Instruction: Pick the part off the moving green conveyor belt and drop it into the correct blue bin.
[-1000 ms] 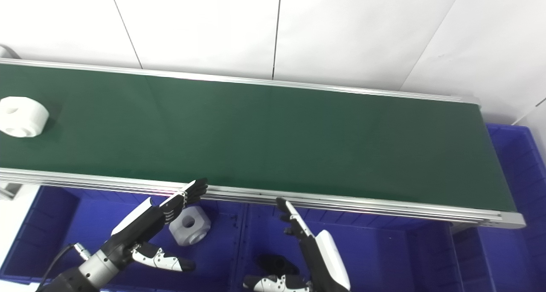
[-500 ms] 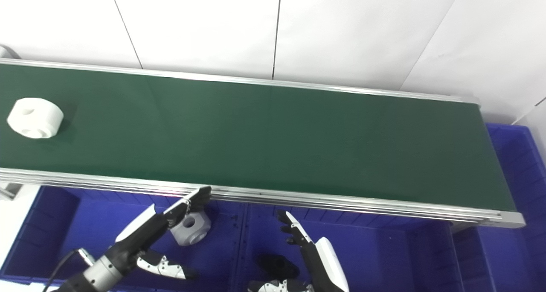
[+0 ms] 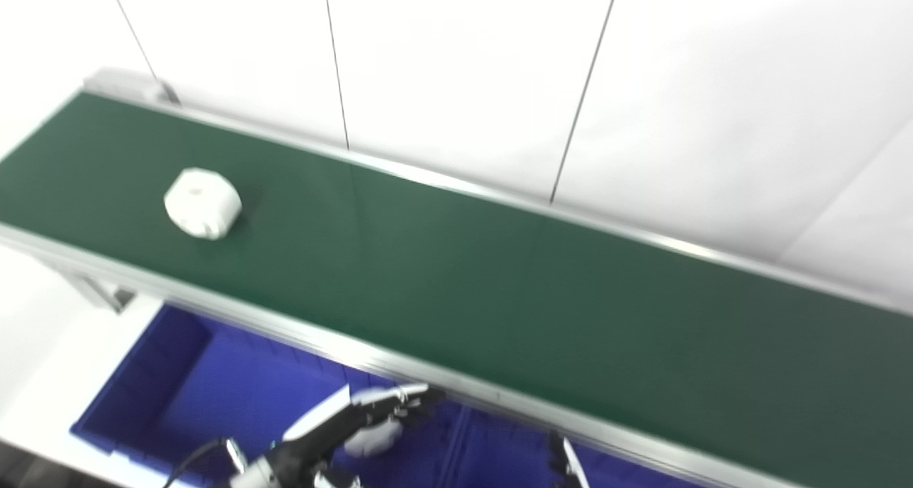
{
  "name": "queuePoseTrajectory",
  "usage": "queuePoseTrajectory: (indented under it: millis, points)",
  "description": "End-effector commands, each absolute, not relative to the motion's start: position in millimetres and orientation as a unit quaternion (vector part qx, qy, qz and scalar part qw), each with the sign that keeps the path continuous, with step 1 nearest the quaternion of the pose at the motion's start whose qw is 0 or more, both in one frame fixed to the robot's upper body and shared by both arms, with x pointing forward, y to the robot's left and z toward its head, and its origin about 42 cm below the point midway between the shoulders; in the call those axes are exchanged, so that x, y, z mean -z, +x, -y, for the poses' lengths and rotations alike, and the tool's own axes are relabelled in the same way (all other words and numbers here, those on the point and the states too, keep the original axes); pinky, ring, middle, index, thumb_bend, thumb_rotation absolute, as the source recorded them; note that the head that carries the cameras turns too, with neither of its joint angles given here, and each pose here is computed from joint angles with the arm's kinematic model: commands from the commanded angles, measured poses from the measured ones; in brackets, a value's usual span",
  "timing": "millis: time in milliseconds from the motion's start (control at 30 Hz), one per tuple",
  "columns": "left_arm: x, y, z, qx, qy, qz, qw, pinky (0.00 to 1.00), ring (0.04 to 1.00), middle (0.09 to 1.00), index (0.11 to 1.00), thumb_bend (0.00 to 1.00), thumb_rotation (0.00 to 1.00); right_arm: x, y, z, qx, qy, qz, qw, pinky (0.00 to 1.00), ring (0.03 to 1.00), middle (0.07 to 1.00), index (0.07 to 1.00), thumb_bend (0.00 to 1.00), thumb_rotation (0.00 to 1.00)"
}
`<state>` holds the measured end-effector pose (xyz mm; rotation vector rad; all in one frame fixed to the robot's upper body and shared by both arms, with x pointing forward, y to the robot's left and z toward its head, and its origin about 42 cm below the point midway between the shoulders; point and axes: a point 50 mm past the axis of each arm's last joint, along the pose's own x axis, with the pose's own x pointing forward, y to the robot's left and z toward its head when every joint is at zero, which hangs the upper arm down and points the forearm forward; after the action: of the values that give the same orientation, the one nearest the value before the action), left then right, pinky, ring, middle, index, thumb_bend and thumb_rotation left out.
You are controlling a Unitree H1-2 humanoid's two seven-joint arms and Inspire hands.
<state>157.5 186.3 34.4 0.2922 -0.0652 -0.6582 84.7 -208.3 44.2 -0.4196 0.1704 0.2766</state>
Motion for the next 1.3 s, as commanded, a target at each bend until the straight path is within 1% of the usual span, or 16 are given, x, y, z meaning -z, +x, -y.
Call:
queuePoseTrajectory:
  millis: [0, 67, 167, 233, 333, 467, 600, 667, 767, 833, 867, 1033, 1067, 1100, 1200, 1267]
  points:
    - [-44.4, 162.3, -191.2, 0.311, 0.148, 0.068, 0.936, 0.74, 0.825, 0.874, 0.865, 0.83, 0.16, -51.1, 87.0, 206.0, -0.132, -0.202, -0.060, 0.969, 0.81, 0.899, 0.935, 0.962, 0.86, 0.24]
    - [-48.9, 162.9, -193.5, 0.302, 0.149, 0.077, 0.939, 0.73, 0.813, 0.862, 0.854, 0.83, 0.19, -49.3, 87.2, 204.9, -0.130, -0.198, -0.056, 0.970, 0.79, 0.887, 0.930, 0.958, 0.86, 0.22]
    - [-61.7, 166.3, -199.2, 0.293, 0.128, 0.094, 0.943, 0.74, 0.824, 0.866, 0.855, 0.83, 0.19, -48.8, 88.1, 202.8, -0.128, -0.198, -0.054, 0.970, 0.76, 0.868, 0.919, 0.953, 0.85, 0.21]
    - [-70.3, 169.9, -202.6, 0.284, 0.123, 0.108, 0.945, 0.76, 0.837, 0.872, 0.857, 0.84, 0.19, -48.1, 89.2, 202.3, -0.127, -0.198, -0.051, 0.971, 0.77, 0.866, 0.916, 0.951, 0.85, 0.21]
    - [-98.5, 184.7, -215.8, 0.269, 0.126, 0.155, 0.942, 0.79, 0.852, 0.872, 0.860, 0.85, 0.19, -47.5, 90.5, 201.3, -0.127, -0.199, -0.049, 0.970, 0.77, 0.866, 0.916, 0.949, 0.85, 0.21]
    - [-133.1, 207.4, -233.1, 0.256, 0.136, 0.214, 0.933, 0.79, 0.856, 0.872, 0.866, 0.88, 0.23, -47.5, 91.9, 199.5, -0.125, -0.200, -0.046, 0.971, 0.72, 0.833, 0.895, 0.943, 0.84, 0.22]
    - [-163.5, 231.2, -248.7, 0.240, 0.177, 0.263, 0.918, 0.82, 0.884, 0.899, 0.899, 0.81, 0.22, -47.3, 91.9, 198.2, -0.125, -0.198, -0.041, 0.971, 0.74, 0.846, 0.900, 0.939, 0.84, 0.21]
    - [-177.1, 243.3, -258.0, 0.235, 0.205, 0.273, 0.910, 0.86, 0.899, 0.918, 0.920, 0.76, 0.25, -47.9, 91.4, 198.0, -0.126, -0.197, -0.040, 0.971, 0.76, 0.857, 0.905, 0.938, 0.84, 0.21]
    - [-191.3, 259.0, -271.8, 0.225, 0.230, 0.268, 0.908, 0.88, 0.914, 0.932, 0.931, 0.72, 0.27, -48.1, 91.3, 198.1, -0.126, -0.194, -0.033, 0.972, 0.77, 0.863, 0.905, 0.935, 0.84, 0.20]
    - [-198.3, 269.0, -279.7, 0.217, 0.247, 0.260, 0.908, 0.88, 0.918, 0.936, 0.932, 0.70, 0.26, -47.4, 91.6, 198.4, -0.126, -0.191, -0.029, 0.973, 0.76, 0.856, 0.902, 0.931, 0.84, 0.20]
    - [-201.8, 273.8, -283.4, 0.212, 0.257, 0.257, 0.907, 0.89, 0.927, 0.943, 0.940, 0.70, 0.30, -47.1, 91.7, 198.6, -0.127, -0.189, -0.028, 0.973, 0.76, 0.853, 0.900, 0.931, 0.84, 0.19]
    - [-210.6, 306.6, -307.6, 0.191, 0.298, 0.242, 0.904, 0.90, 0.935, 0.954, 0.957, 0.69, 0.35, -47.4, 92.4, 198.2, -0.125, -0.188, -0.022, 0.974, 0.75, 0.844, 0.891, 0.925, 0.84, 0.20]
    - [-211.5, 314.0, -313.0, 0.186, 0.307, 0.235, 0.903, 0.92, 0.947, 0.964, 0.963, 0.68, 0.30, -47.1, 92.5, 198.0, -0.124, -0.184, -0.020, 0.975, 0.74, 0.839, 0.888, 0.924, 0.83, 0.19]
    - [-212.1, 318.7, -316.4, 0.183, 0.313, 0.231, 0.903, 0.92, 0.950, 0.968, 0.965, 0.68, 0.29, -46.8, 92.8, 197.8, -0.124, -0.182, -0.018, 0.975, 0.73, 0.833, 0.886, 0.924, 0.83, 0.18]
    - [-213.6, 337.0, -330.0, 0.175, 0.350, 0.218, 0.894, 0.92, 0.953, 0.977, 0.973, 0.68, 0.28, -45.8, 93.9, 197.5, -0.124, -0.182, -0.013, 0.975, 0.73, 0.832, 0.884, 0.923, 0.83, 0.19]
    - [-213.7, 347.3, -338.5, 0.170, 0.369, 0.204, 0.890, 0.91, 0.952, 0.979, 0.978, 0.70, 0.27, -46.1, 94.3, 196.7, -0.125, -0.179, -0.012, 0.976, 0.76, 0.845, 0.889, 0.926, 0.82, 0.19]
